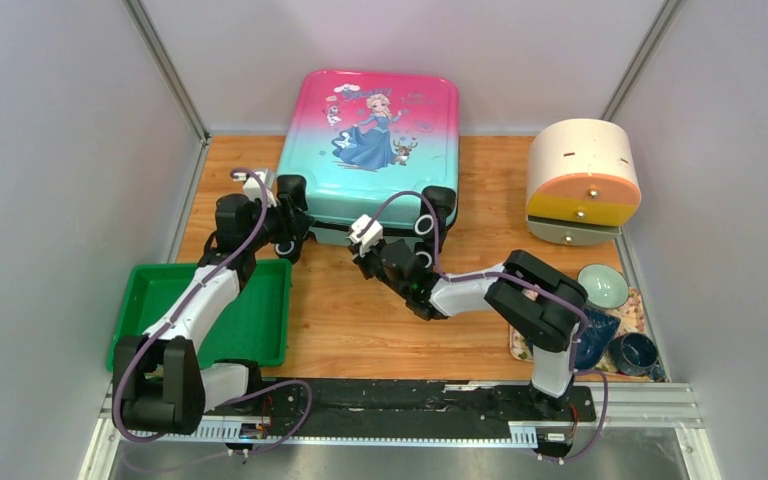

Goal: Open, take out, and arrange the luggage

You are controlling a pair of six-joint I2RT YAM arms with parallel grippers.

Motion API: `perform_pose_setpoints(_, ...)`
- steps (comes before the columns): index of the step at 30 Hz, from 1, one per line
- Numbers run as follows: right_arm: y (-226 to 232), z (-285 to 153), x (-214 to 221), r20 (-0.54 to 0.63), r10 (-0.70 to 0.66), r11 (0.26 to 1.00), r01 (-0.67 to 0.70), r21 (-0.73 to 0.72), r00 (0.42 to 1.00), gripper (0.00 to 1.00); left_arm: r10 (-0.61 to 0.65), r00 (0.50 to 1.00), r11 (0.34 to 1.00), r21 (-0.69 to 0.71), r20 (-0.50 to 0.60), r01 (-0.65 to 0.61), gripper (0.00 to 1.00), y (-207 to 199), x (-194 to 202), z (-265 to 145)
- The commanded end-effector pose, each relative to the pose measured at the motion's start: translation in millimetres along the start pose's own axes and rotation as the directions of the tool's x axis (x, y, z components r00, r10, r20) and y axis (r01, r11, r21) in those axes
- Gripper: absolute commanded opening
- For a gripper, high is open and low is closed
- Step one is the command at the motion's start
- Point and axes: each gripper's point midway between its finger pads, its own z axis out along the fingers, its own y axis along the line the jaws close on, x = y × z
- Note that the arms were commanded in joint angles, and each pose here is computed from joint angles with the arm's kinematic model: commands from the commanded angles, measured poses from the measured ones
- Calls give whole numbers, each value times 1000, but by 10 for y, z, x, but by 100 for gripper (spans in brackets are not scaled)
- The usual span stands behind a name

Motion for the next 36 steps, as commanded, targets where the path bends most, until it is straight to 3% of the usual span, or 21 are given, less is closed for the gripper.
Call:
perform_pose_setpoints(1,860,73,-820,254,84,966,-16,-259,964,0,-56,888,940,276,-457,201,0,-684,1249,-340)
perform_pose_setpoints(5,1030,81,-854,261,102,948,-15,-317,960,0,-88,888,938,262,-452,227,0,-635,1282,-394)
perform_pose_setpoints(9,1002,78,-803,255,83,955,-4,-296,963,0,-36,900,905,367,-435,214,0,-794,1243,-508)
perform_pose_setpoints(11,919,45,-809,257,65,960,10,-280,964,0,44,914,891,429,-403,146,15,-860,1143,-569)
perform_pose_setpoints(12,870,15,-710,235,58,962,9,-274,970,0,87,923,887,450,-374,99,36,-889,1064,-608)
perform_pose_setpoints(13,735,17,-693,230,56,973,-1,-231,972,0,96,910,895,434,-404,98,43,-868,1092,-681)
perform_pose_setpoints(14,682,-25,-704,228,53,975,-2,-221,972,0,158,920,894,447,-360,21,51,-862,942,-685)
perform_pose_setpoints(16,558,-82,-599,203,45,980,-3,-201,978,0,154,915,900,434,-374,26,55,-844,870,-813)
perform_pose_setpoints(19,420,-140,-519,181,35,984,-2,-180,983,0,122,945,909,417,-302,16,65,-771,545,-937)
perform_pose_setpoints(23,354,-196,-481,173,30,985,1,-174,985,0,126,965,944,327,-231,-45,70,-613,219,-1018)
perform_pose_setpoints(27,316,-234,-459,160,41,986,-14,-168,986,0,78,979,968,249,-189,-29,71,-503,128,-1010)
perform_pose_setpoints(28,322,-231,-441,154,47,985,-20,-170,987,0,70,982,970,243,-174,-26,79,-496,129,-998)
perform_pose_setpoints(32,372,-173,-478,130,57,982,-32,-188,990,0,22,995,978,209,-102,0,82,-463,58,-972)
perform_pose_setpoints(33,447,-190,-498,120,55,973,-26,-231,991,22,23,998,977,212,-62,-9,83,-477,-45,-974)
perform_pose_setpoints(35,435,-260,-515,58,46,968,-30,-250,997,46,-39,999,975,218,-28,44,83,-481,-184,-999)
perform_pose_setpoints(36,458,-309,-594,45,55,960,-40,-279,998,64,-48,999,975,218,-17,50,83,-473,-245,-983)
